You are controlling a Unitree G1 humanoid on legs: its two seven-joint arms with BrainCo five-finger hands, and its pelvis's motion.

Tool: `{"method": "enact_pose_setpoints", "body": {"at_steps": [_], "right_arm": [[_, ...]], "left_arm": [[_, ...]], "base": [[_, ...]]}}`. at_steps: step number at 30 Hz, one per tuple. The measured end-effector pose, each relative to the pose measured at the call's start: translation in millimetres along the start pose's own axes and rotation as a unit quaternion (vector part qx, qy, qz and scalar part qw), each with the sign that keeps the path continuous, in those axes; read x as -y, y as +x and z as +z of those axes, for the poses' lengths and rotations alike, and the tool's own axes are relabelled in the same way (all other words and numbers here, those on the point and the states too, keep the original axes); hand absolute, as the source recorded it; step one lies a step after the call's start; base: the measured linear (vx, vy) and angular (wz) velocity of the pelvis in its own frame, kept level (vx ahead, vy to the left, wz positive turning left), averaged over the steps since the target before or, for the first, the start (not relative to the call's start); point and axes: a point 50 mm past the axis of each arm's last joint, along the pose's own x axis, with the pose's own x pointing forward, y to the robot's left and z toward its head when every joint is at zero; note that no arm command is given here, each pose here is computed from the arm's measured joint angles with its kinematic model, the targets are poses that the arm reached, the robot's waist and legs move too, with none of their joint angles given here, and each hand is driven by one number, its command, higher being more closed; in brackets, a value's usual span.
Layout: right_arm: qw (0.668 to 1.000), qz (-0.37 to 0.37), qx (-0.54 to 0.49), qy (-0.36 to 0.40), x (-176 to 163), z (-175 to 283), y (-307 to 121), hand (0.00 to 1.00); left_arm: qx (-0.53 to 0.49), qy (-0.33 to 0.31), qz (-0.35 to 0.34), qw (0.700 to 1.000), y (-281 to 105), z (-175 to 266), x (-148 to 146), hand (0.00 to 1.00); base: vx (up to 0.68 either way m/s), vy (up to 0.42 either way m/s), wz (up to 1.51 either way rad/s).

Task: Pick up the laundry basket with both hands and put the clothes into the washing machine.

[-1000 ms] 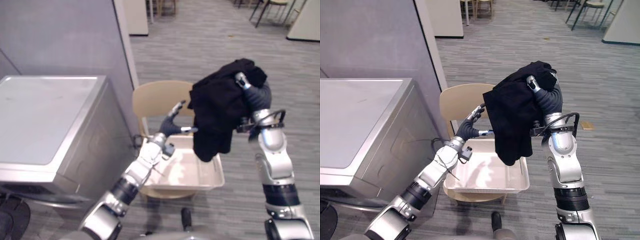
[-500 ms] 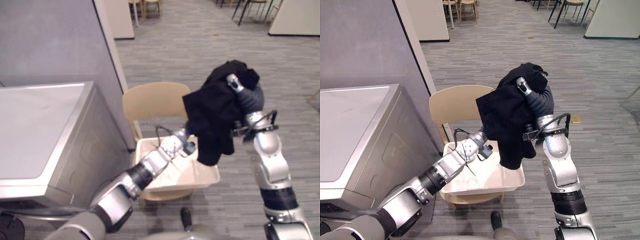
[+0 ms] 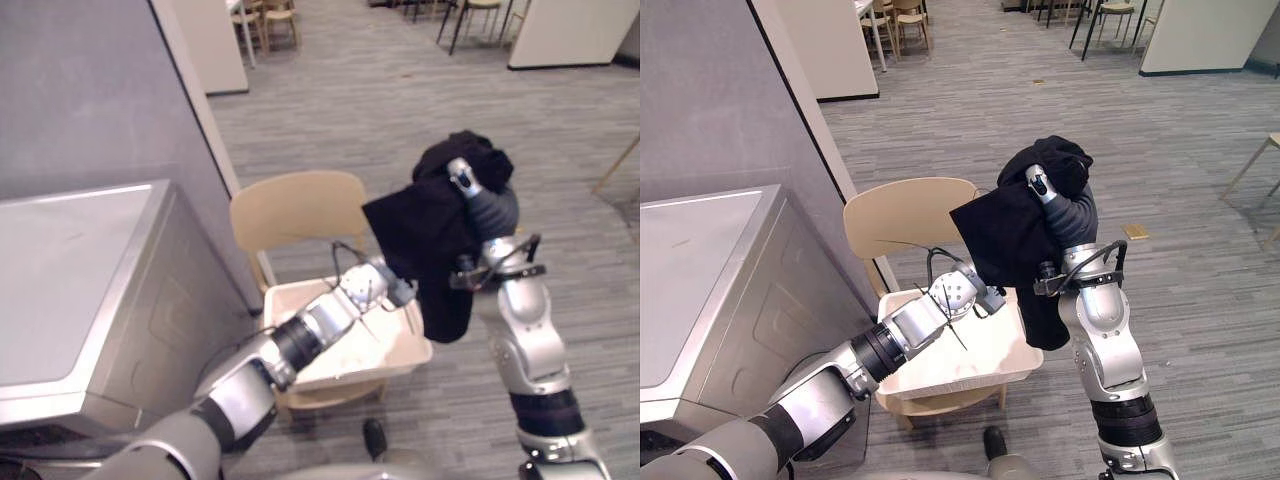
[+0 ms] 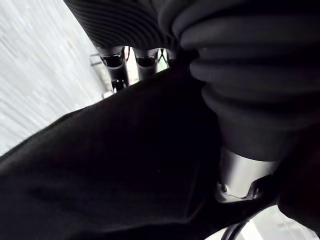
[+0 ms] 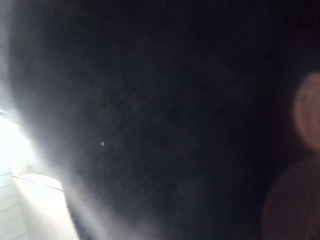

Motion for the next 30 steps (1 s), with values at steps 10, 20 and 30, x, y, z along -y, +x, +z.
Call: {"method": "enact_pose_setpoints", "body": {"at_steps": [10,20,30], "right_arm": [[0.988,-0.142,0.004,-0.065,57,27,-59,0.0],[0.893,-0.416,-0.073,-0.156,111,48,-183,0.0],[0.737,-0.572,-0.359,-0.019,80,-39,-327,0.0]], "left_arm": [[0.068,0.032,0.072,0.995,-18,25,-46,1.0],[-0.002,-0.014,0.314,0.949,-191,-12,-91,1.0],[-0.099,-0.113,0.369,0.917,-252,-34,-42,1.0]], "base": [[0.01,0.001,0.04],[0.0,0.0,0.0],[0.01,0.02,0.17]]}}
